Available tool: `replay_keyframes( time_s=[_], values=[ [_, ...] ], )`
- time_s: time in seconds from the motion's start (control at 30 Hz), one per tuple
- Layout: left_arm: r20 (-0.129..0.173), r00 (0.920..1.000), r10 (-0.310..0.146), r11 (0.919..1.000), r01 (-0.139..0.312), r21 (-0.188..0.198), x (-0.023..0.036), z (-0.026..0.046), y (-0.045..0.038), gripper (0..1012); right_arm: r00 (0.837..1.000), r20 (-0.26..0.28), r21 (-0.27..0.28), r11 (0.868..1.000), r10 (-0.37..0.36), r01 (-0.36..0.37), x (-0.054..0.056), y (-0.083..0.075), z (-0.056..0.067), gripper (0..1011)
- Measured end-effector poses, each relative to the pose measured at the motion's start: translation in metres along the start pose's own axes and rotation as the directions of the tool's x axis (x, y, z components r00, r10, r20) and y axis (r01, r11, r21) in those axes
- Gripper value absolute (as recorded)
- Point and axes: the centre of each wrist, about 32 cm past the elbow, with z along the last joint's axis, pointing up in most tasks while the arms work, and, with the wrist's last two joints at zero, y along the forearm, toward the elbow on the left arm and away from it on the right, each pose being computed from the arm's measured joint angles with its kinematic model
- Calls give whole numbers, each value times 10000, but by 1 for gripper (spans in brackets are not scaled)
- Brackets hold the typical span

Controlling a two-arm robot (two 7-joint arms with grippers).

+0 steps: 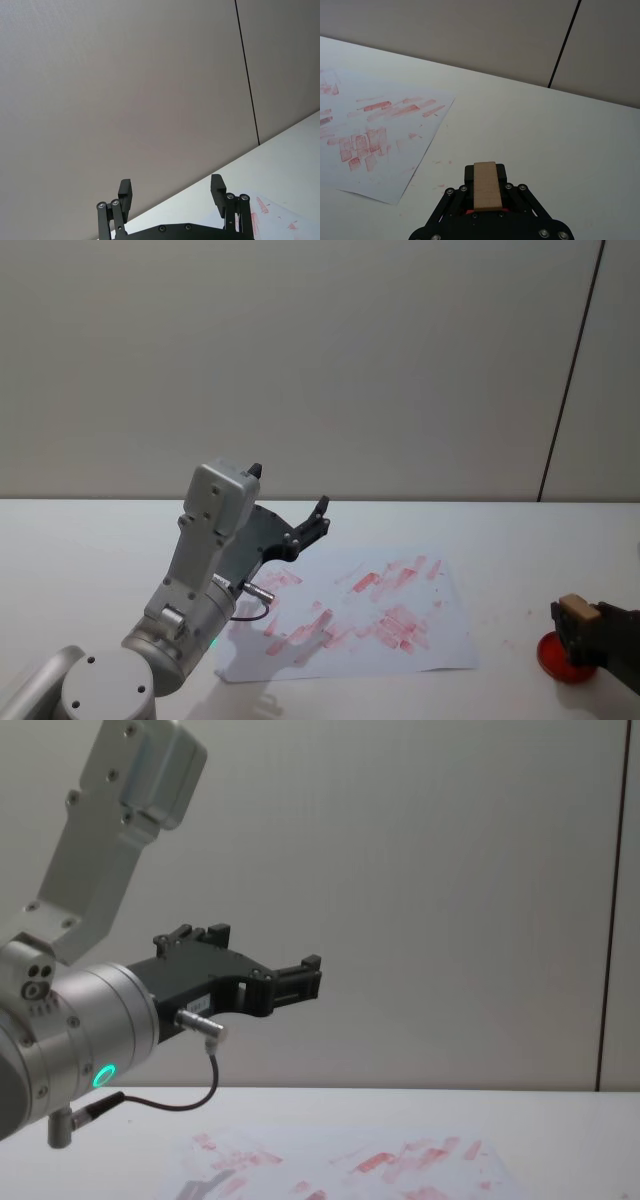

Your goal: Use the one hand to pick up the stamp and affix it onto the A4 paper.

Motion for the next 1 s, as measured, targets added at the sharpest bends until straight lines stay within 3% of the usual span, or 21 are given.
replay_keyframes(
  time_s=[0.67, 1.0],
  values=[
    [0, 10000, 0, 10000, 0, 1, 0, 0, 0, 1003, 9999, 159, -406, 9992, -38, 45, -5, 8, -37, 243],
    [1, 10000, 0, 10000, 0, 0, 0, 0, 0, 1002, 9998, 194, -463, 9989, -48, 57, -9, 11, -43, 564]
  ],
)
